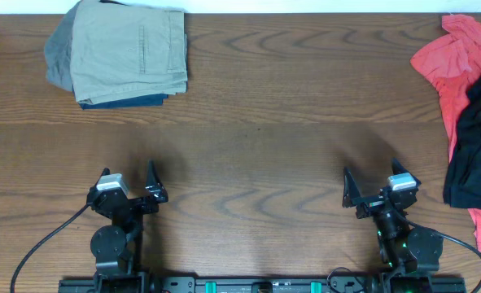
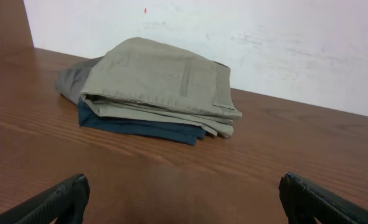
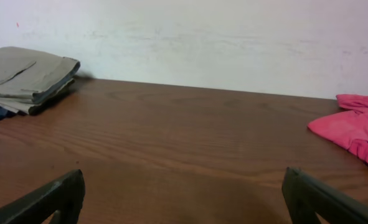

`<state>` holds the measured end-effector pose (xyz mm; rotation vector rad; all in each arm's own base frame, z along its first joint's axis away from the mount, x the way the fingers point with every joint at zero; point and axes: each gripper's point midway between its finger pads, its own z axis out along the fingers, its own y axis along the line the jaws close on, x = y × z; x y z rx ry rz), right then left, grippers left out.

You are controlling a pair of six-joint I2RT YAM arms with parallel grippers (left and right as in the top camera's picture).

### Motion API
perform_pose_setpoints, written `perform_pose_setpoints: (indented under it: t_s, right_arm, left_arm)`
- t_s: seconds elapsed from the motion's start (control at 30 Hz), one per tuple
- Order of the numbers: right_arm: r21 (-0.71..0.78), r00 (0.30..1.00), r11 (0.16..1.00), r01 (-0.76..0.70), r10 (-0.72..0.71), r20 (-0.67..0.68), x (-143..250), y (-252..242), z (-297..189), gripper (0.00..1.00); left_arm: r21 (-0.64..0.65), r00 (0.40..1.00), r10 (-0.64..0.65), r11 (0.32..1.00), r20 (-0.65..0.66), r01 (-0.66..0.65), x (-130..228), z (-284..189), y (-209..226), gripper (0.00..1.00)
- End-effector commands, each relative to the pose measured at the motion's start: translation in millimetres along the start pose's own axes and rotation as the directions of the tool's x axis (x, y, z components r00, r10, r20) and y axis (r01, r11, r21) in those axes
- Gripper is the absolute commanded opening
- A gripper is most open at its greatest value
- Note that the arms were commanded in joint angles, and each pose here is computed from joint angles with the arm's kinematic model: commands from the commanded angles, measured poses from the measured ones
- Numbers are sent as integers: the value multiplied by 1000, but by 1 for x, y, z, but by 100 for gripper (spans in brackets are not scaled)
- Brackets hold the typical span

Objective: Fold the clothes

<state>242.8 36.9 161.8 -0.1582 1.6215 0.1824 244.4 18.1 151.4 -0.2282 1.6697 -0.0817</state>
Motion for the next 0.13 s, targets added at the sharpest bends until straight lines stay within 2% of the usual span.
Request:
perform_pose_setpoints:
  t_s: [0.0, 0.1]
  right_arm:
    - [-11, 1000, 1000, 19, -19, 0, 0, 3, 0, 99]
    - [-11, 1000, 1000, 19, -19, 0, 0, 3, 0, 99]
  left_arm:
    - [-30, 999, 14, 999, -50, -16, 17, 1, 7, 98]
    - [-30, 999, 14, 999, -50, -16, 17, 1, 7, 98]
